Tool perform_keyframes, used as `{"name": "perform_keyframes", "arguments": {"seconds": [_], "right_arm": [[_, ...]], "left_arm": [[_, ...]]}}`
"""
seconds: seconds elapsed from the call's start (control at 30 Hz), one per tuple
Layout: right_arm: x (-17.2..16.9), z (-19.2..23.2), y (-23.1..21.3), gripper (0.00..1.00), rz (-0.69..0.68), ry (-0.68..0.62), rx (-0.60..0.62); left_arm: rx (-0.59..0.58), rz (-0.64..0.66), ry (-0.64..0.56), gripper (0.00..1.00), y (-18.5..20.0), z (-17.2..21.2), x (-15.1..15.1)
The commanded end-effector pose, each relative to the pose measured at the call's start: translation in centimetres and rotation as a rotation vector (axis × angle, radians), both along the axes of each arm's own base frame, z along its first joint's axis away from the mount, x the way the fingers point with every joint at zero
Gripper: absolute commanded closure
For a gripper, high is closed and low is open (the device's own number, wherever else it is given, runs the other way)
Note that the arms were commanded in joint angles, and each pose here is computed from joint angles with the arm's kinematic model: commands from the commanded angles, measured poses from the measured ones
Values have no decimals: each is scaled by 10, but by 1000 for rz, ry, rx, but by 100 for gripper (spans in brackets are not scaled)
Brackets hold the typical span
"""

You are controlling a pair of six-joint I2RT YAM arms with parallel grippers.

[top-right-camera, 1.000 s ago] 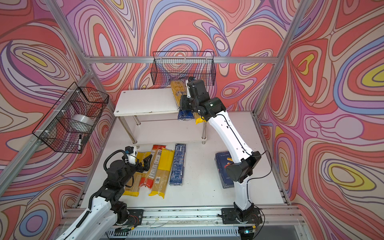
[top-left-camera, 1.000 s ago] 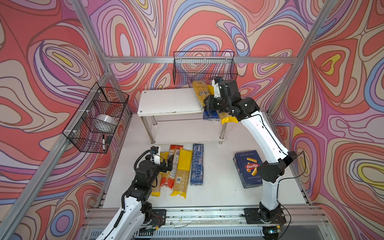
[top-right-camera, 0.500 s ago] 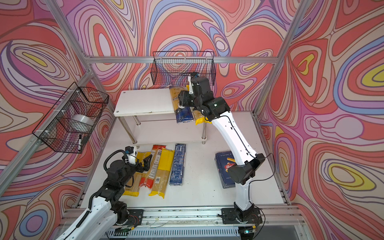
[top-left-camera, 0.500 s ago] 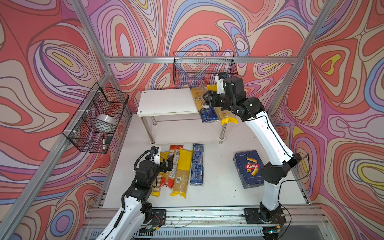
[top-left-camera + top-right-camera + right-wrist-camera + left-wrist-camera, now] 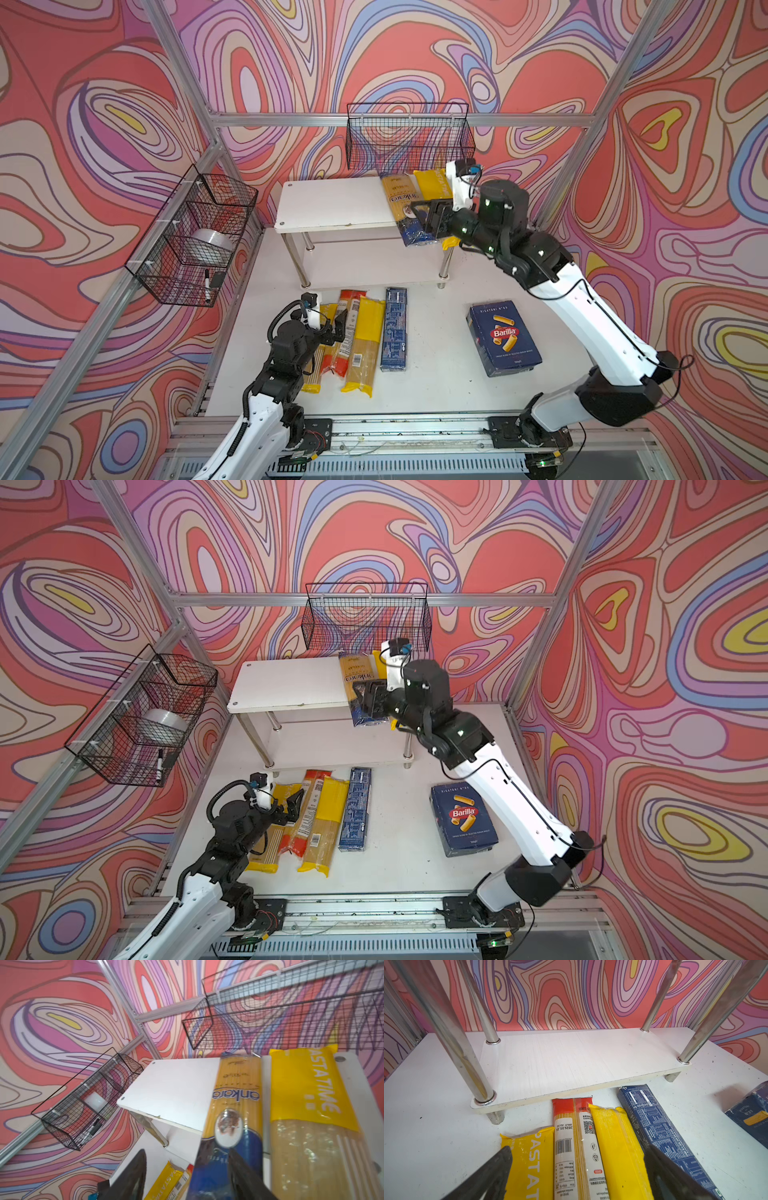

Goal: Place and organize the pasta boxes and bags onto the shelf
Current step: 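Lower the ankara bag onto the shelf and open the right gripper, then withdraw the right gripper from the shelf toward the table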

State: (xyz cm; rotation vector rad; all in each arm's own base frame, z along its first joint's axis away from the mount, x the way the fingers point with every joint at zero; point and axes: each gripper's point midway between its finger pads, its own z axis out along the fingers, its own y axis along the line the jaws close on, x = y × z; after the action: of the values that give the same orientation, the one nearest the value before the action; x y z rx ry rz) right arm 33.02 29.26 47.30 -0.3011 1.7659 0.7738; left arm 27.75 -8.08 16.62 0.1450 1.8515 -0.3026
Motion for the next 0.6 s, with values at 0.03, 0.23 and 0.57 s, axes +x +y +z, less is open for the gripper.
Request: {"name": "perform_keyframes", "arguments": {"seconds": [0.03,0.23,0.57], "right_arm": [[-52,1,22,41,-4,-195,34],[-43,-52,-13,38,-191,-55,-123],[-52,-54,-41,61,-251,-105,-50]], "left_arm": [[-7,5,-25,0,1,2,-2],[-7,2,-20,0,1,2,-1],[-1,-12,-1,0,-3,0,2]]}}
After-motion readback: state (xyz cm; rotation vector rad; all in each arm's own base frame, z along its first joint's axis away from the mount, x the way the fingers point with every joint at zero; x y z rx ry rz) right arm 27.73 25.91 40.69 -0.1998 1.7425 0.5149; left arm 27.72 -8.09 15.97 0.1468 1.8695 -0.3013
